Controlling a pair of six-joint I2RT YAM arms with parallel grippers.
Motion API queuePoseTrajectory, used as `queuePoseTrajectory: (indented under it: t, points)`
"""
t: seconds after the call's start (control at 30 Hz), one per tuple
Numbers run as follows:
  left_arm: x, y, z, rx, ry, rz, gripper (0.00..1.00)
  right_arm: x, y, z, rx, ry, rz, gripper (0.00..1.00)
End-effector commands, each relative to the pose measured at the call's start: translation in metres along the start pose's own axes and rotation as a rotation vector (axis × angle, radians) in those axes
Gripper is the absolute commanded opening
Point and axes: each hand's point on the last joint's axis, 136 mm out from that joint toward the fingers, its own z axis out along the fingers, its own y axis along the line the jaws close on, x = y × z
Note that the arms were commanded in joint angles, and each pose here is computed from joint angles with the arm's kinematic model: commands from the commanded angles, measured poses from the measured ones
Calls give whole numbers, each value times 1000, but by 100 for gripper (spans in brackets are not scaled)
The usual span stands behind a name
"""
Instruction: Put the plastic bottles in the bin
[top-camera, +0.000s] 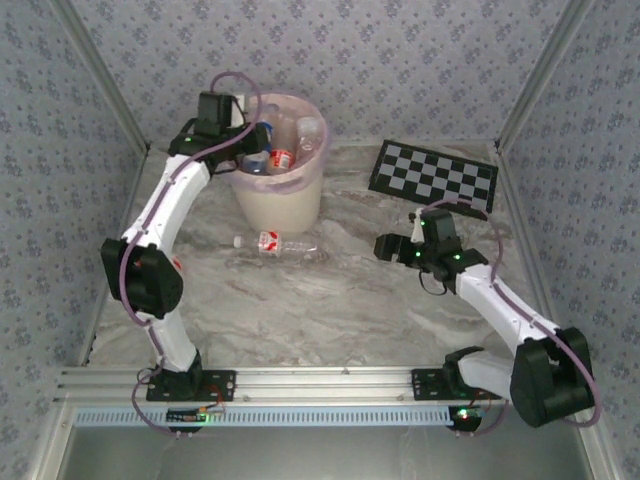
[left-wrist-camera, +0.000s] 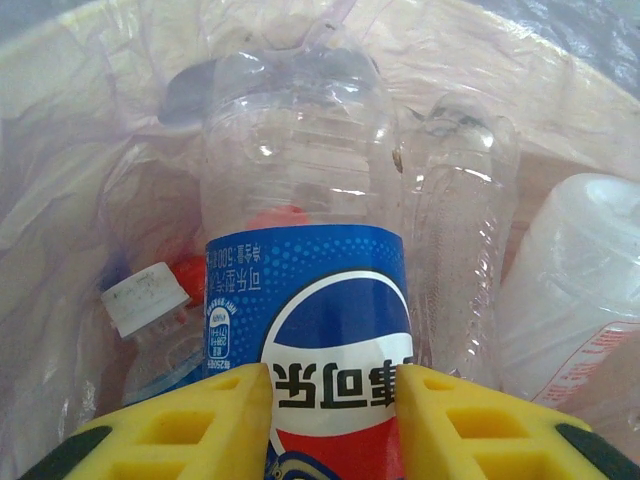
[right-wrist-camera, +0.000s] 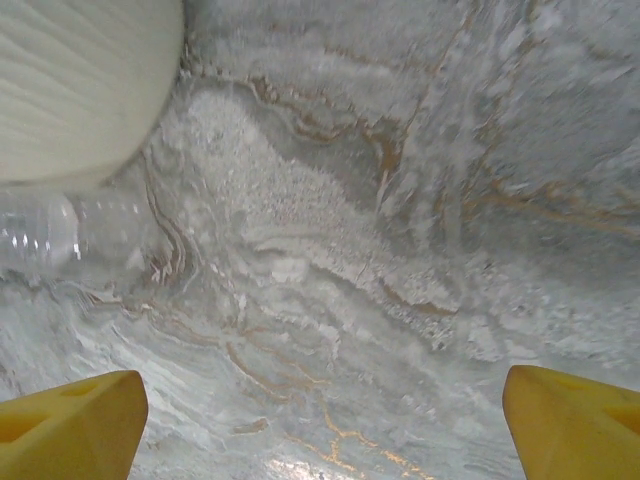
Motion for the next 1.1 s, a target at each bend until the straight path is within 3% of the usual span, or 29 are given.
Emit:
queuePoseTrajectory:
  t: [0.0,0.23,0.37,0.5,0.67,0.73,0.9,0.97,1.07]
  points:
    - [86,-25,26,56,286,-28,37,12,-3,-11,-32,25,-14,93]
    - [100,-78,30,135,308,43,38,26,31,-35,-251,-23,-193,91]
    - [90,-97,24,165,283,63,44,34,39,-39,-289,-27,-221,91]
    - [61,-106,3,175,218,102,60,23,30,-42,-221,-79,-212,91]
    - [21,-119,-35,184,140,191,91,4,17,-34,-143,-89,-124,92]
    - [-3,-123,-59,181,67,218,96,0,17,-29,-150,-91,-98,92]
    - [-39,-107,-134,70,-58,231,98,-6,6,-30,-94,-93,-85,94]
    - [-31,-88,-155,-10,-49,219,99,-8,1,-31,-81,-101,-73,94]
    - [12,-57,-164,-81,1,115,98,-9,-6,-29,-69,-104,-54,94]
